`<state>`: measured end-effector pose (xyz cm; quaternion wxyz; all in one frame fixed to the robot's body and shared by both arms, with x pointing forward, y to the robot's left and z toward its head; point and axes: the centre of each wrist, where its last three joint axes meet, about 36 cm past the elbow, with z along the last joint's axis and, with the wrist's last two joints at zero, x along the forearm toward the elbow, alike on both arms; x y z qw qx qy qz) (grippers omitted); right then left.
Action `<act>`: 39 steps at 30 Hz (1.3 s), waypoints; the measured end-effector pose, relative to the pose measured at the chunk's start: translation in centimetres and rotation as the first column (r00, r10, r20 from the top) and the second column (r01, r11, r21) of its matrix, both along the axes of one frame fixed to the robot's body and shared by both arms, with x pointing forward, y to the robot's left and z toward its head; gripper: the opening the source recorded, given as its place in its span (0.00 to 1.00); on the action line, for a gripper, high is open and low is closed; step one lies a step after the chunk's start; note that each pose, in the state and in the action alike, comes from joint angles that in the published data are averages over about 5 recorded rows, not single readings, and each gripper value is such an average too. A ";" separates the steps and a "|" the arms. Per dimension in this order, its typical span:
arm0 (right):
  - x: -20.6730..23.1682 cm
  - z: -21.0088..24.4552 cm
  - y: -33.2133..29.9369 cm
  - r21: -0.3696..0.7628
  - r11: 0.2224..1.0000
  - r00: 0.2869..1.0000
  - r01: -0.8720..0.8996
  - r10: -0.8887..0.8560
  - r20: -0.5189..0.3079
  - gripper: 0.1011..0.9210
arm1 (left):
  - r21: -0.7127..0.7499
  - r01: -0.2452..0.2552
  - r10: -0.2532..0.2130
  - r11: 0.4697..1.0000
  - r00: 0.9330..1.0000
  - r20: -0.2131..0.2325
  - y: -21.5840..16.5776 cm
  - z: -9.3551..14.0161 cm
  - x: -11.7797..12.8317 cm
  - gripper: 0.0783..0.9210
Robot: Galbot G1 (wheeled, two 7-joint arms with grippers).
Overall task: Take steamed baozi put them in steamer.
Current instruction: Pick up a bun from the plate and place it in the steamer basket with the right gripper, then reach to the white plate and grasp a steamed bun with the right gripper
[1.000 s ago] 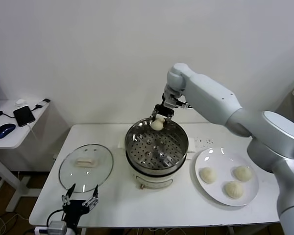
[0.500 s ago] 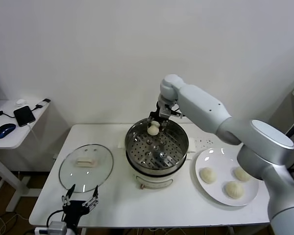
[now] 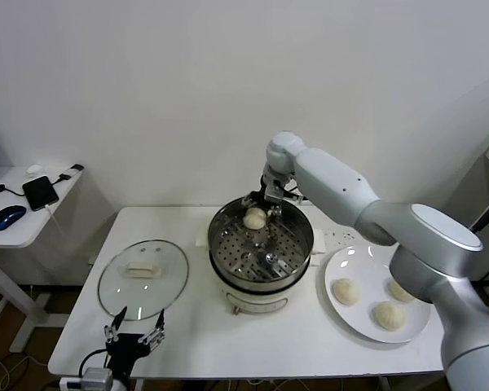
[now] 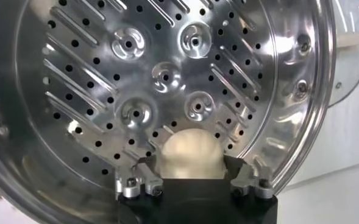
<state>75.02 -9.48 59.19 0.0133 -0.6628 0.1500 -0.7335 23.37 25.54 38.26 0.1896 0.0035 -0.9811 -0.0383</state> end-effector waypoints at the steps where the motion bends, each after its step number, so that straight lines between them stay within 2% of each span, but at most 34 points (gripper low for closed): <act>1: 0.0 0.2 -0.1 0.001 1.000 1.000 -0.002 0.002 -0.007 0.88 | 0.000 0.000 0.000 1.000 1.000 0.000 0.0 0.0 0.0 0.88; 13: -1.6 6.8 -5.9 0.105 0.994 0.998 0.005 0.002 -0.068 0.88 | -0.001 0.012 -0.012 1.000 1.000 0.004 -0.3 0.3 -0.1 0.88; 17: -2.8 8.5 -9.4 0.141 0.985 0.992 0.102 -0.090 -0.089 0.88 | -0.005 0.016 -0.016 1.000 1.000 0.011 -0.3 0.5 0.1 0.88; 21: -4.3 9.7 -13.1 0.161 0.942 0.953 0.293 -0.275 -0.123 0.88 | -0.009 0.021 -0.021 1.000 1.000 0.015 -0.3 0.7 0.3 0.88; 24: -5.5 10.3 -16.0 0.163 0.862 0.875 0.481 -0.457 -0.162 0.88 | -0.013 0.026 -0.025 1.000 1.000 0.014 -0.4 0.7 0.3 0.88; 30: -8.3 10.4 -21.3 0.117 0.618 0.627 0.777 -0.746 -0.225 0.88 | -0.016 0.031 -0.031 0.999 0.999 0.008 -0.3 0.7 0.0 0.88; 35: -11.0 8.6 -24.8 0.067 0.443 0.444 0.894 -0.859 -0.254 0.88 | -0.019 0.036 -0.035 0.999 0.999 0.012 -0.4 1.1 0.0 0.88; 39: -13.0 6.0 -26.0 0.036 0.349 0.345 0.936 -0.897 -0.275 0.88 | -0.016 0.044 -0.044 0.999 0.999 0.011 -0.4 1.2 -0.2 0.88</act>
